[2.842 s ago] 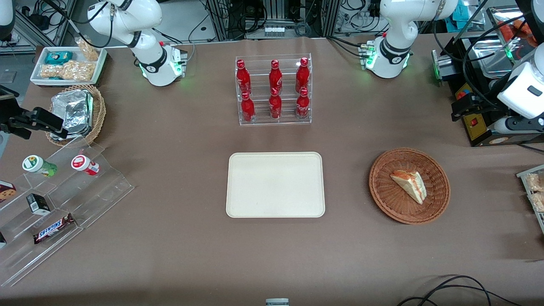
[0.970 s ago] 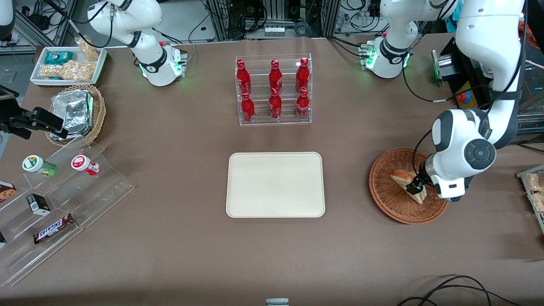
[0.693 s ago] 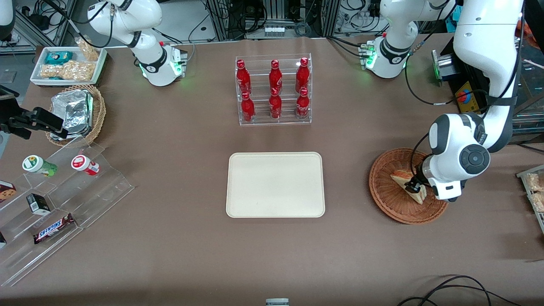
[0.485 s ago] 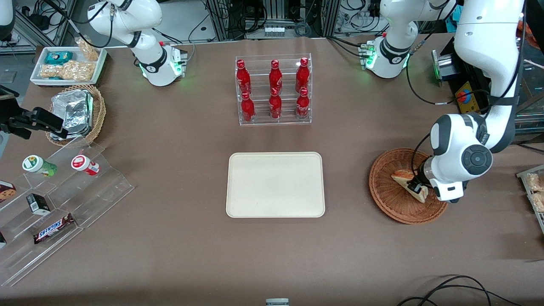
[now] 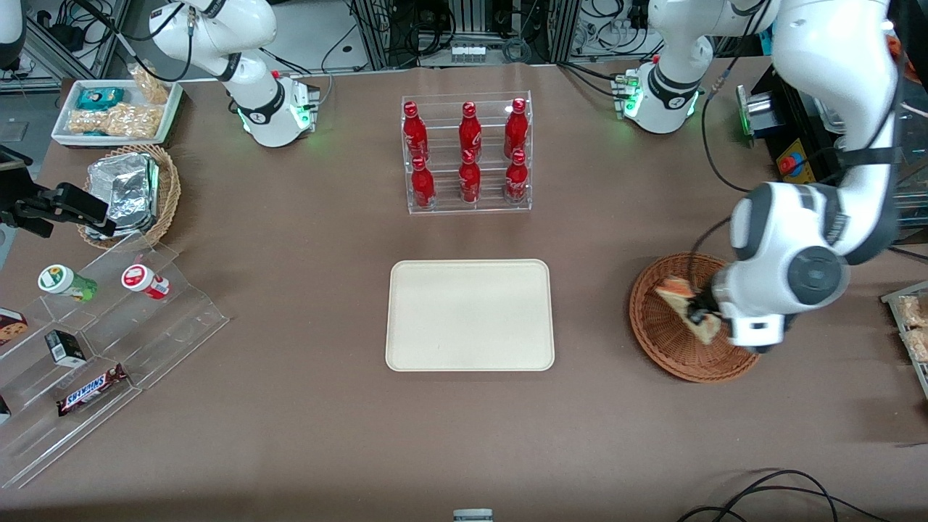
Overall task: Place sandwich from basket to tray
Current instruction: 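Lift the sandwich and carry it over the cream tray, then lower the sandwich onto the tray and open the left gripper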
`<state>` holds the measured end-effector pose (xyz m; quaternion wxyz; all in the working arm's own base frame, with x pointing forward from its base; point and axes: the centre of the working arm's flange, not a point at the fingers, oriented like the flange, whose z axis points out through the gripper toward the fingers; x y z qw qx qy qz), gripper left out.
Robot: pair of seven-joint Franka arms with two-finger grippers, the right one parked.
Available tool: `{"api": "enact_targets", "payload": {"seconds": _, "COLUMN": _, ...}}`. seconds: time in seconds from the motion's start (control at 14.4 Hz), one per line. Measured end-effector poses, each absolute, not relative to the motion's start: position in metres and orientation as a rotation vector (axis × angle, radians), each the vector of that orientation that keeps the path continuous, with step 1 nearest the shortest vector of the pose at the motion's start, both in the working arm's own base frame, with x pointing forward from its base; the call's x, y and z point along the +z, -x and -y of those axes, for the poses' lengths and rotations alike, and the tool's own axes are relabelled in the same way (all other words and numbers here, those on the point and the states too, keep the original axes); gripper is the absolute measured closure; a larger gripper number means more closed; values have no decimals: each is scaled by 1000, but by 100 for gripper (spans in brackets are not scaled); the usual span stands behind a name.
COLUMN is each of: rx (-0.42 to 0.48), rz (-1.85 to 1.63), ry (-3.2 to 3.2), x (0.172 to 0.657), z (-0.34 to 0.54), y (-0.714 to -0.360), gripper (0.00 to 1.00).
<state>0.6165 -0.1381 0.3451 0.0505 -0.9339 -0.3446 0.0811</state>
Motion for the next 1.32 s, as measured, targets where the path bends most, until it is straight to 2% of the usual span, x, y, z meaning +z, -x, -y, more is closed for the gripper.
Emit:
{"api": "enact_targets", "payload": {"seconds": 0.28, "rx": 119, "rz": 618, "ry": 3078, "x": 337, "z": 255, "y": -597, "gripper": 86}}
{"api": "enact_targets", "payload": {"seconds": 0.49, "rx": 33, "rz": 403, "ry": 3178, "x": 312, "z": 346, "y": -569, "gripper": 86}}
{"api": "enact_targets", "payload": {"seconds": 0.83, "rx": 22, "rz": 252, "ry": 3241, "x": 287, "z": 462, "y": -536, "gripper": 86}}
{"api": "enact_targets", "payload": {"seconds": 1.11, "rx": 10, "rz": 225, "ry": 3263, "x": 273, "z": 492, "y": -540, "gripper": 86}}
{"api": "enact_targets", "payload": {"seconds": 1.32, "rx": -38, "rz": 236, "ry": 3222, "x": 256, "z": 494, "y": -545, "gripper": 86}}
